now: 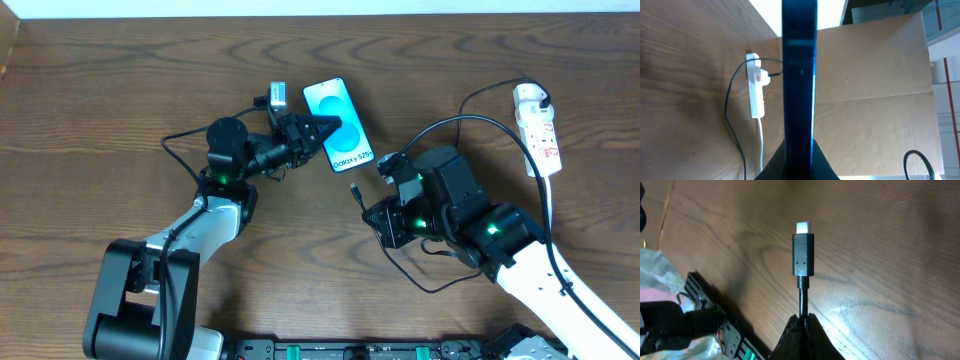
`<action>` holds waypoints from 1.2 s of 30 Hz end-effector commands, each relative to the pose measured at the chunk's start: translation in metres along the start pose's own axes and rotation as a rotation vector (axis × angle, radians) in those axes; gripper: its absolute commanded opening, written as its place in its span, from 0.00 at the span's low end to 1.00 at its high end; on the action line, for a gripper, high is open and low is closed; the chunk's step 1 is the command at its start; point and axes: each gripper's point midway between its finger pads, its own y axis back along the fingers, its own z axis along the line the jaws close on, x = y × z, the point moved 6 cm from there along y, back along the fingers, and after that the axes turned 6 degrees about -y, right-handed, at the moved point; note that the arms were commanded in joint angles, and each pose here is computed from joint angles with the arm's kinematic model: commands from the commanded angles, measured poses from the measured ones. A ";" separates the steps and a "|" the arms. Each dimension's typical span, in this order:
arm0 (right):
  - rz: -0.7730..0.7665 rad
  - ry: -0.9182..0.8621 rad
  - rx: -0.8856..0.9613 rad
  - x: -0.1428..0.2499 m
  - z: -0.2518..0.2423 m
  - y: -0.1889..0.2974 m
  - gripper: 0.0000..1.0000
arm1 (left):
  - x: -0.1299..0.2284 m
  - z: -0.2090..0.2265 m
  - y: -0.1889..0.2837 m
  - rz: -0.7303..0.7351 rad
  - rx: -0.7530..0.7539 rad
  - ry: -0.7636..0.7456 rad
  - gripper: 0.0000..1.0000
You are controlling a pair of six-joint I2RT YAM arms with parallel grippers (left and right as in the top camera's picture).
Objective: Plug charger to phone and switch on socket
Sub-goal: 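Carry the USB-C plug left toward the phone's bottom port, then align the plug under the phone port and push it upward into the port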
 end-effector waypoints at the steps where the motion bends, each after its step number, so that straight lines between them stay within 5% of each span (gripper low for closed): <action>1: -0.022 -0.028 0.000 -0.002 0.002 0.000 0.01 | -0.015 -0.015 0.002 -0.043 0.029 -0.052 0.07; 36: -0.097 0.080 0.004 -0.015 0.005 0.001 0.01 | -0.013 -0.012 0.006 0.001 0.029 -0.079 0.07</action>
